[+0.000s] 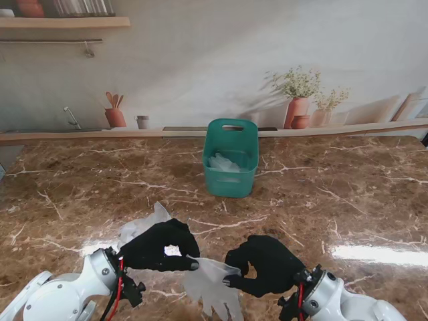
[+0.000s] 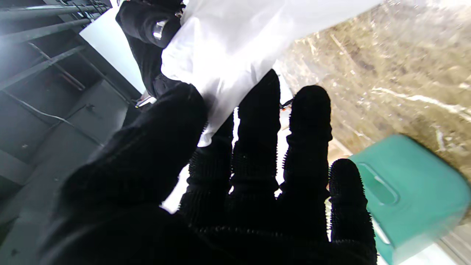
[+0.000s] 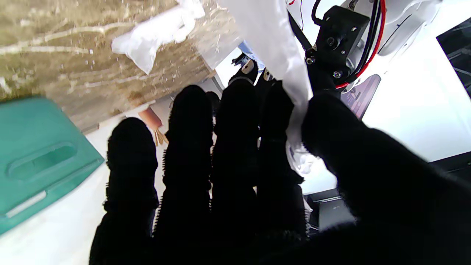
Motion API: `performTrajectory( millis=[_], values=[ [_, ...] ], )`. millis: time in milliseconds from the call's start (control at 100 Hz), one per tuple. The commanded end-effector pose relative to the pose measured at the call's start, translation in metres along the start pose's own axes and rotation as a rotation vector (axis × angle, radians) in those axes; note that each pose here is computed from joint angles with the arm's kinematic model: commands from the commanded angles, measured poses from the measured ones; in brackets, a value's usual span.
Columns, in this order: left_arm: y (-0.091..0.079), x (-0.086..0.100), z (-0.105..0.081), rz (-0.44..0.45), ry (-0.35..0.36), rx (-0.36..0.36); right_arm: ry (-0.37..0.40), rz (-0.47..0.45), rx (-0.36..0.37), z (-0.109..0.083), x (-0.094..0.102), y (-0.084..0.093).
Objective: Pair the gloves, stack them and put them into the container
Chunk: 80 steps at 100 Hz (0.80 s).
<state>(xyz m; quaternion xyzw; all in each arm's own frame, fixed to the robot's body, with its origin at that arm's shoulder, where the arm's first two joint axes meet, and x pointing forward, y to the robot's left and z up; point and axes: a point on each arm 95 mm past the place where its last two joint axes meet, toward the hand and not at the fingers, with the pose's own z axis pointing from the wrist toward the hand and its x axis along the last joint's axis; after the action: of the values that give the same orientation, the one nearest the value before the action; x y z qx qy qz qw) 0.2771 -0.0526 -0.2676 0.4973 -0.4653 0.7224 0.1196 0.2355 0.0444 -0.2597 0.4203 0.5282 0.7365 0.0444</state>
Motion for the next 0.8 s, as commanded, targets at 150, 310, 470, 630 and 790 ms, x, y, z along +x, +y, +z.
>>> performTrajectory(
  millis=[150,310,470,630,790],
  values=[
    [0.012,-0.039,0.004,-0.031,-0.12,-0.028,-0.119,0.083,0.088,0.017,-0.039,-0.028],
    [0.012,-0.058,0.021,0.005,-0.177,-0.017,-0.198,0.067,0.082,0.03,-0.066,-0.034],
    [0.01,-0.074,0.045,0.11,-0.213,0.052,-0.257,-0.028,0.043,0.039,-0.093,-0.026],
    [0.011,-0.086,0.072,0.225,-0.223,0.166,-0.291,-0.163,0.014,0.046,-0.116,-0.012],
    [0.013,-0.096,0.093,0.338,-0.231,0.201,-0.312,-0.242,0.018,0.054,-0.136,-0.008]
  ],
)
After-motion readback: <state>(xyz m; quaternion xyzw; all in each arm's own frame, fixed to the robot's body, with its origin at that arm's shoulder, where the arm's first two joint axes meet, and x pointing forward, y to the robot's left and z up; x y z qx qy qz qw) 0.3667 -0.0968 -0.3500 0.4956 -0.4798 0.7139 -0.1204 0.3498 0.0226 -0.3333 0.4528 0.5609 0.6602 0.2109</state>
